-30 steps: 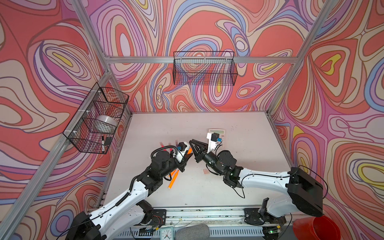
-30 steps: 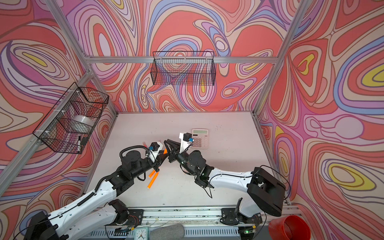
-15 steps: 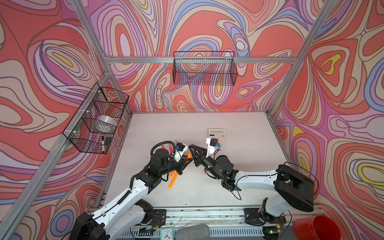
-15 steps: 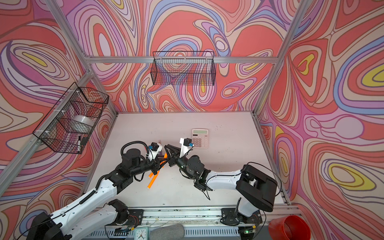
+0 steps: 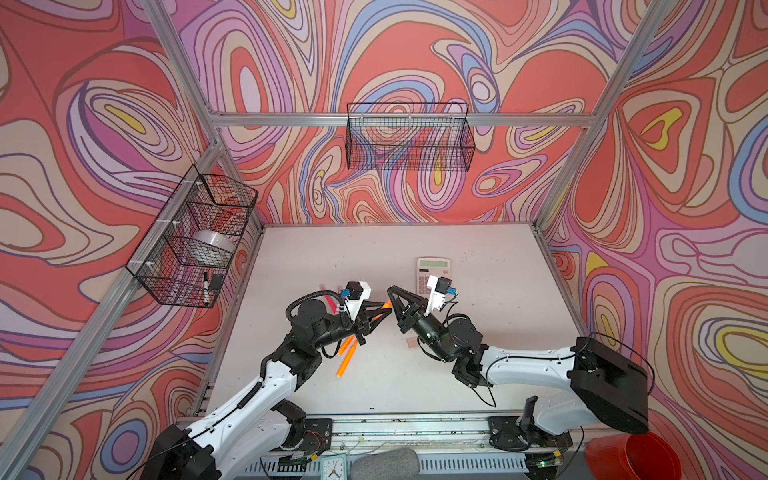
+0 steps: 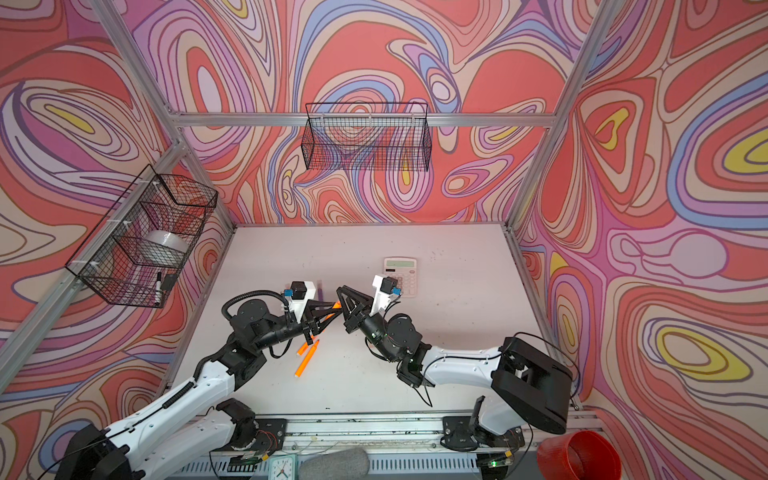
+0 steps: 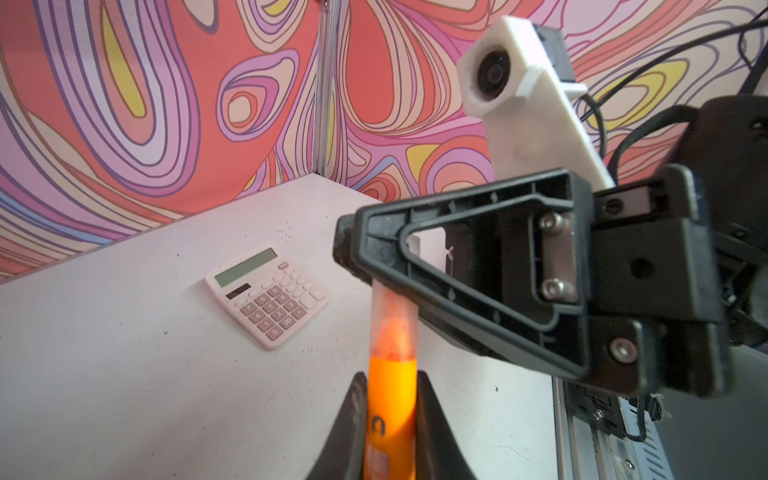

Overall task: Insert the pens into the pen caps
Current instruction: 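Open the right gripper and withdraw while the left lowers the capped highlighter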

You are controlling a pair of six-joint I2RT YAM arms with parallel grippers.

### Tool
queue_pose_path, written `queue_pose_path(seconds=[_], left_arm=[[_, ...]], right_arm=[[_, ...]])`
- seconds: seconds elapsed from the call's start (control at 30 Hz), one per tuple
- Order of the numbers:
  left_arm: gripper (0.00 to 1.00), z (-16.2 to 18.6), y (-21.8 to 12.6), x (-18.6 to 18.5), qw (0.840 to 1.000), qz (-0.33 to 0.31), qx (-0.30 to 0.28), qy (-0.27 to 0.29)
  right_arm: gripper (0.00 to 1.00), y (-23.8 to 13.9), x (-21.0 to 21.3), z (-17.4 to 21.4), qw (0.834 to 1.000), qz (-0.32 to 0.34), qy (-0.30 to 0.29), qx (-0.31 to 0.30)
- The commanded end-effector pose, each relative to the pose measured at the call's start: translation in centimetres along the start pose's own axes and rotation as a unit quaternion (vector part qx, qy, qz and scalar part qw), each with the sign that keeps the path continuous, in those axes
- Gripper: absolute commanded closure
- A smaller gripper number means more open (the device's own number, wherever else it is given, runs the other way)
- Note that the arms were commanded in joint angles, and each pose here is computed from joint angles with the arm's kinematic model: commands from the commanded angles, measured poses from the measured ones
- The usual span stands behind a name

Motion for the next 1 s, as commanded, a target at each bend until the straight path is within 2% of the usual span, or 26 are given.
queue_pose_path(seconds=[0.0,0.3,0.47,0.5,0.63,0.67,0.73,0.83,0.97], left_arm=[[1.0,-13.7,-5.1,2.3,0.949,-0.123,-0.27,0.11],[1.0,-9.5,-4.2,2.1,0.965,-0.103,-0.22,0.096],[1.0,-7.6,-3.7,2.3,0.975,-0.102,-0.182,0.078],[0.97,-7.2,-3.6,2.4,0.977,-0.102,-0.172,0.073],[0.53,-4.8,-3.2,2.8,0.985,-0.106,-0.128,0.054],[0.46,-4.2,-3.2,2.8,0.986,-0.107,-0.116,0.051],[0.39,-2.7,-3.0,2.9,0.99,-0.108,-0.082,0.04],[0.37,-0.8,-2.9,3.0,0.993,-0.108,-0.041,0.026],[0.29,1.3,-3.0,2.6,0.995,-0.098,-0.01,0.015]], right_arm=[[1.0,-5.7,-4.6,14.3,0.951,0.063,-0.051,0.297],[1.0,-3.8,-2.0,10.4,0.967,0.06,-0.073,0.238],[1.0,-3.3,-1.4,9.3,0.97,0.065,-0.079,0.221],[1.0,-3.1,-1.5,9.0,0.97,0.074,-0.079,0.216],[1.0,-2.2,-2.4,7.7,0.97,0.112,-0.078,0.203],[1.0,-1.9,-2.6,7.2,0.969,0.121,-0.077,0.2],[1.0,-1.5,-3.3,6.7,0.968,0.134,-0.073,0.2],[1.0,-1.2,-3.3,6.4,0.968,0.13,-0.072,0.201],[1.0,-0.9,-3.3,6.1,0.968,0.133,-0.08,0.197]])
Point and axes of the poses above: each gripper's point midway between its finger pads, its own y axis out along the fingers, its own x axis along the line the jaws close on, z = x × y, the point moved 2 cm from there along -y, back along the fingers, and after that the axes turned 7 degrees about y, right-handed, at the moved point
